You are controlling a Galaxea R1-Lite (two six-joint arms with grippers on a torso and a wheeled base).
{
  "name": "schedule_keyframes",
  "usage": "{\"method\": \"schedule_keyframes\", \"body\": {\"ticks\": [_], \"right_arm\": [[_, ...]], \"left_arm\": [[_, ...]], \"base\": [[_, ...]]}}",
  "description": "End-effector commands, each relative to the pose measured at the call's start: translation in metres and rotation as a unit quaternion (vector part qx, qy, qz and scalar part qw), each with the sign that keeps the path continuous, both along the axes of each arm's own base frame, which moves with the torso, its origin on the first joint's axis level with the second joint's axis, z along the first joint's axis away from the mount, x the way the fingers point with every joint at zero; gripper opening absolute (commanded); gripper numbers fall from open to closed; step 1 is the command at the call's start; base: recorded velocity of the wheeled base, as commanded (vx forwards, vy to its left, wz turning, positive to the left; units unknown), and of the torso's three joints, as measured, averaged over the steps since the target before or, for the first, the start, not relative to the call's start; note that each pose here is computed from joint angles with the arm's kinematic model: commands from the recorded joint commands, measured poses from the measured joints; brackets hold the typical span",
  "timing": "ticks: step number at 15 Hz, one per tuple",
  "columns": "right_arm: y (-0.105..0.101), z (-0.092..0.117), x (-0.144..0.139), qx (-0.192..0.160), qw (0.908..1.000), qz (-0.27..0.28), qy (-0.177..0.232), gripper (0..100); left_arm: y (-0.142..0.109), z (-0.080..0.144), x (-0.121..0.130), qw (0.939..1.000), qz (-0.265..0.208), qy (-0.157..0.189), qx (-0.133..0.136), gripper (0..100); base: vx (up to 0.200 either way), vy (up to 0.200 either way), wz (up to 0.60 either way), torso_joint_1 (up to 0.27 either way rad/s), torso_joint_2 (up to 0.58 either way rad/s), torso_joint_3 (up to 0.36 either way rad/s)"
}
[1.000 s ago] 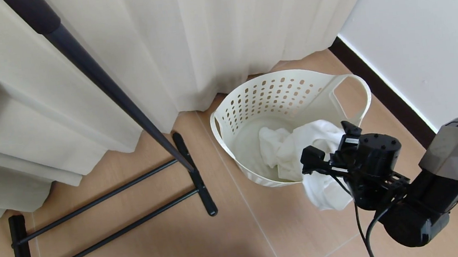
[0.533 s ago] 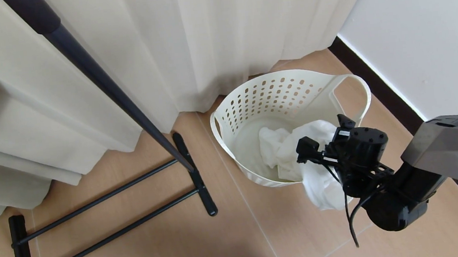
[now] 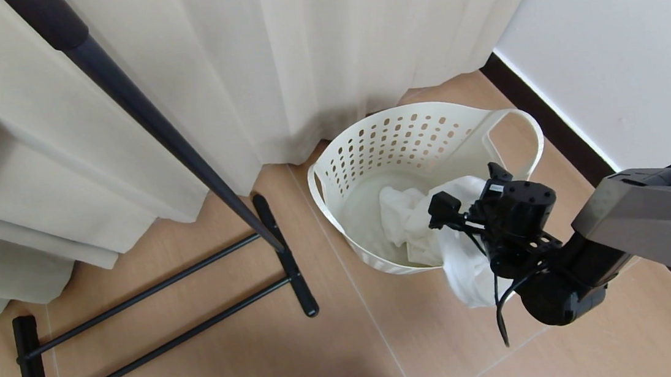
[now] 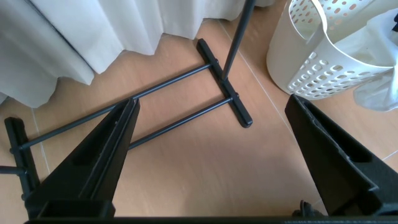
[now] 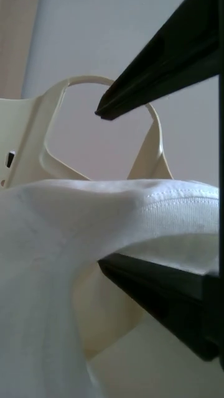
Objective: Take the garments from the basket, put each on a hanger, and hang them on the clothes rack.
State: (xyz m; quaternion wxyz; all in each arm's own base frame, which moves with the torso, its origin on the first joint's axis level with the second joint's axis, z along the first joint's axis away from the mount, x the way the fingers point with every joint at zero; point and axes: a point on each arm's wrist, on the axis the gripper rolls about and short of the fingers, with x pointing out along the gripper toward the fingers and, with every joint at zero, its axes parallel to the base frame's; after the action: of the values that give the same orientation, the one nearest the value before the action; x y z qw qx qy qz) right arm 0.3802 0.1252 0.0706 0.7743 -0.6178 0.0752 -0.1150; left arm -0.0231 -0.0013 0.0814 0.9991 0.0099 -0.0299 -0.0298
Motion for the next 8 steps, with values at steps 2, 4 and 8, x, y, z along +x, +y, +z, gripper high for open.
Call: {"method": "schedule_keyframes", "body": {"ticks": [2,4,8], "right_arm": [[-0.002,-0.001,0.002,0.002,1.0,-0.003,-0.002,0],[-0.002,0.0,0.001,0.012,0.9999,-0.003,-0.005,0],[-0.01,0.021,-0.023,0.095,0.9951,0.0,-0.028,0]], "left_arm": [[0.0,0.0,0.0,1.0,-0.001,0.001,0.0,100],[0.0,0.0,0.0,1.0,-0.001,0.001,0.0,100],[0.0,0.0,0.0,1.0,-0.001,0.001,0.0,100]], "base": [[0.0,0.0,0.0,0.0,0.0,0.0],[0.0,0.0,0.0,0.0,0.0,0.0],[0.0,0.0,0.0,0.0,0.0,0.0]]}}
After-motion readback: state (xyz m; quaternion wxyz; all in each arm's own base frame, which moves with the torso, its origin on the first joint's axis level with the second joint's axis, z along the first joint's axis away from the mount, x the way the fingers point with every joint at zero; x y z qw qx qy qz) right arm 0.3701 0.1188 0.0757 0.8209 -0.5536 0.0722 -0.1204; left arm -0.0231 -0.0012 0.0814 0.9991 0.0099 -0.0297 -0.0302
